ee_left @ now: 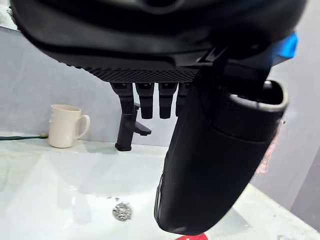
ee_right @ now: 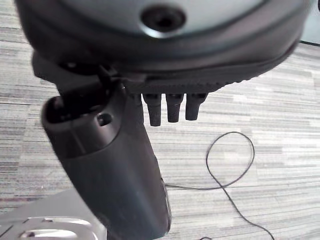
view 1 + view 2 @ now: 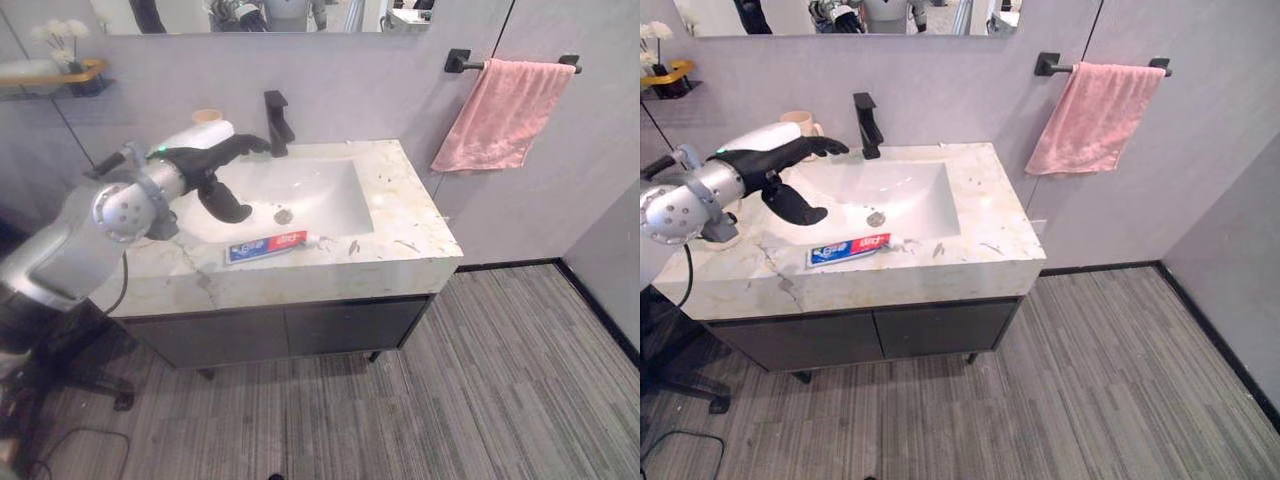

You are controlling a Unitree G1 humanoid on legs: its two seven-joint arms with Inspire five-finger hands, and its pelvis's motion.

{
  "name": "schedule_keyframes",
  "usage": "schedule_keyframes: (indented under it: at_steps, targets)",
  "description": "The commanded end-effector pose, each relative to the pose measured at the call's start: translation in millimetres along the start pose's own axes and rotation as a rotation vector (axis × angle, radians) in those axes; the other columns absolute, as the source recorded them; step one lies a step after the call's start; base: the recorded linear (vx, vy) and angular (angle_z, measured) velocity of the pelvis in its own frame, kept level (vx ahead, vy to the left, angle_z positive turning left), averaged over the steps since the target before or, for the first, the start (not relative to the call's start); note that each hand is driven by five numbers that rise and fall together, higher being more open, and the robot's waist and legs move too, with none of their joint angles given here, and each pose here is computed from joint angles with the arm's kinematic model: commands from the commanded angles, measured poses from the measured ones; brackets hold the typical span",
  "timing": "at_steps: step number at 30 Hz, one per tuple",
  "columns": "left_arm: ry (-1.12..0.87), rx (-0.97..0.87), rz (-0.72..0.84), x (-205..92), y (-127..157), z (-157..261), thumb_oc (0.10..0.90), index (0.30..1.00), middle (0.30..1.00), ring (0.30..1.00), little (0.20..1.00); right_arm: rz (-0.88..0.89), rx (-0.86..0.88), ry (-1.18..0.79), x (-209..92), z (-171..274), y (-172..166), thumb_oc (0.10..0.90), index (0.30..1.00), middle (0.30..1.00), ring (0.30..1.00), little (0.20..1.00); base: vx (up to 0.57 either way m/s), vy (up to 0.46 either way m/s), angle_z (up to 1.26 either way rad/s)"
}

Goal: Organize the bathroom.

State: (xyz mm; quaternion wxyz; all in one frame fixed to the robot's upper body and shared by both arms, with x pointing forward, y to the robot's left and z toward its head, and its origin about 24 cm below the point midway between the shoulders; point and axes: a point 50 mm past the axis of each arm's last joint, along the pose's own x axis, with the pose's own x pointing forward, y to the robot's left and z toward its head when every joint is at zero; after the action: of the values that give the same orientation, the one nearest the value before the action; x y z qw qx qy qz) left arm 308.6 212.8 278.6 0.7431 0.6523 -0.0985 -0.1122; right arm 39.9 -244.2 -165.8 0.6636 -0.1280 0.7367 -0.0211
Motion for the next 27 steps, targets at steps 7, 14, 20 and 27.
schedule_keyframes:
  at_steps: [7, 14, 20, 27]
  targets:
    - [0.206, 0.142, 0.129, -16, 78, -20, 0.800, 0.900, 0.900, 0.900, 0.900, -0.055, -0.042, 0.156, 0, -25, -20, 0.800, 0.900, 0.900, 0.900, 0.900, 0.00, 0.000, 0.00]
    - [0.249, 0.124, -0.027, -9, 62, -35, 0.800, 0.900, 0.900, 0.900, 0.900, -0.066, -0.033, 0.163, 0, -27, -22, 0.800, 0.900, 0.900, 0.900, 0.900, -0.02, 0.003, 0.00]
    - [0.248, 0.119, -0.053, -8, 55, -38, 0.800, 0.900, 0.900, 0.900, 0.900, -0.069, -0.032, 0.159, 0, -26, -24, 0.800, 0.900, 0.900, 0.900, 0.900, 0.00, 0.000, 0.00]
    - [0.252, 0.088, -0.110, -7, 37, -44, 0.800, 0.900, 0.900, 0.900, 0.900, -0.060, -0.026, 0.158, -1, -24, -24, 0.800, 0.900, 0.900, 0.900, 0.900, 0.00, 0.000, 0.00]
